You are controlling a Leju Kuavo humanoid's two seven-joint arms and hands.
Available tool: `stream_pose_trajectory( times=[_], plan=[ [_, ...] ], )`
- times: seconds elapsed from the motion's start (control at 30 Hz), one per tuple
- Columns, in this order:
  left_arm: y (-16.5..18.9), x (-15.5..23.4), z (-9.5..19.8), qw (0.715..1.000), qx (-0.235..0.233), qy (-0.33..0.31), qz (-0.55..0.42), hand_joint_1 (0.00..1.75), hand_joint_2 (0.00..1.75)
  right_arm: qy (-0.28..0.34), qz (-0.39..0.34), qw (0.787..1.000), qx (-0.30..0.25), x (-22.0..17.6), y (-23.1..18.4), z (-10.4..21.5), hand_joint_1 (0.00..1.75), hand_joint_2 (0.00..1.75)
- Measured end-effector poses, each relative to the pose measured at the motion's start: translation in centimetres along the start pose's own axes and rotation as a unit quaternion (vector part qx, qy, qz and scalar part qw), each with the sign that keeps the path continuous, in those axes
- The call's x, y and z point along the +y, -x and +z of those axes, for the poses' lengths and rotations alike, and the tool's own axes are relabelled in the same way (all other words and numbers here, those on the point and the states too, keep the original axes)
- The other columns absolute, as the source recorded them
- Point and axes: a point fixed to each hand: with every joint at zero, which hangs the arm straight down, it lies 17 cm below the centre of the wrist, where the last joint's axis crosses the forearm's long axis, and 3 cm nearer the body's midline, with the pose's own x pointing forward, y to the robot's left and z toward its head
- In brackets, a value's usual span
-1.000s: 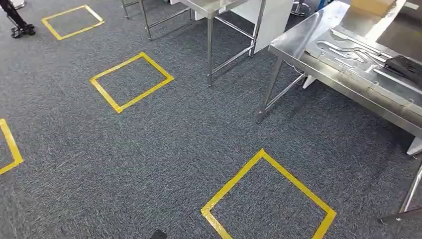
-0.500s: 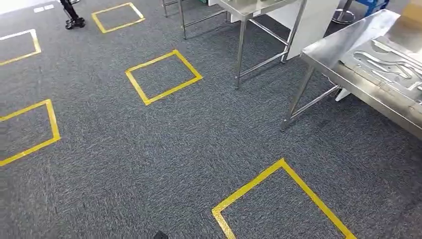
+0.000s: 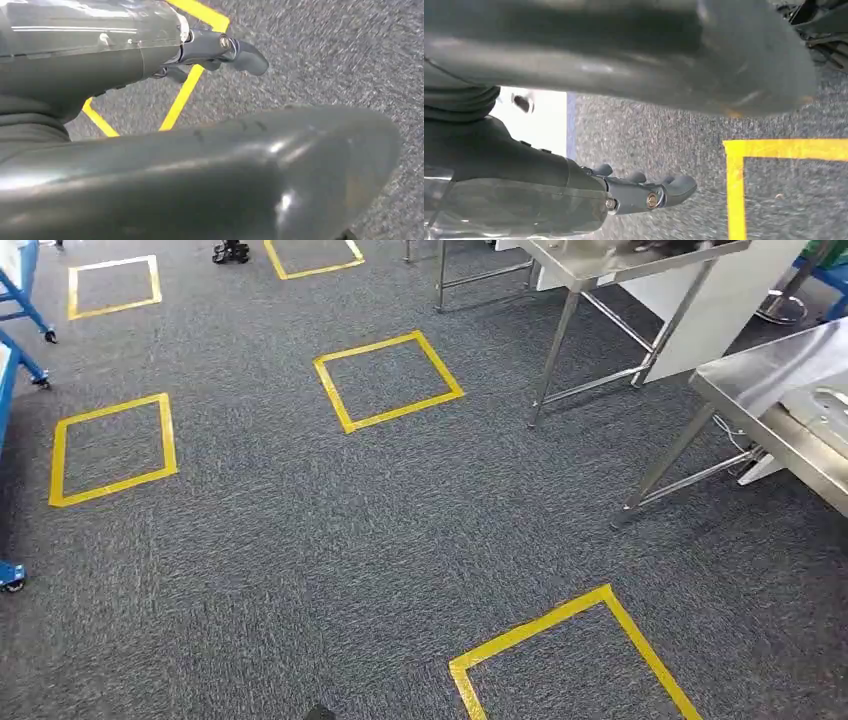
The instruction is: Take the parts from the cabinet and place them on the table.
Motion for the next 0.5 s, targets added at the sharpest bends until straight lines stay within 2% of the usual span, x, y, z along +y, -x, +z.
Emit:
stream_pose_trajectory(
  times=[0.5],
  plan=[
    [-0.01,0.22,-0.02,1.0,0.0,-0.008,0.001,0.0,0.0,-0.002,0.023,1.0,-0.002,0.09,0.07,0.02,0.0,0.0]
  ],
)
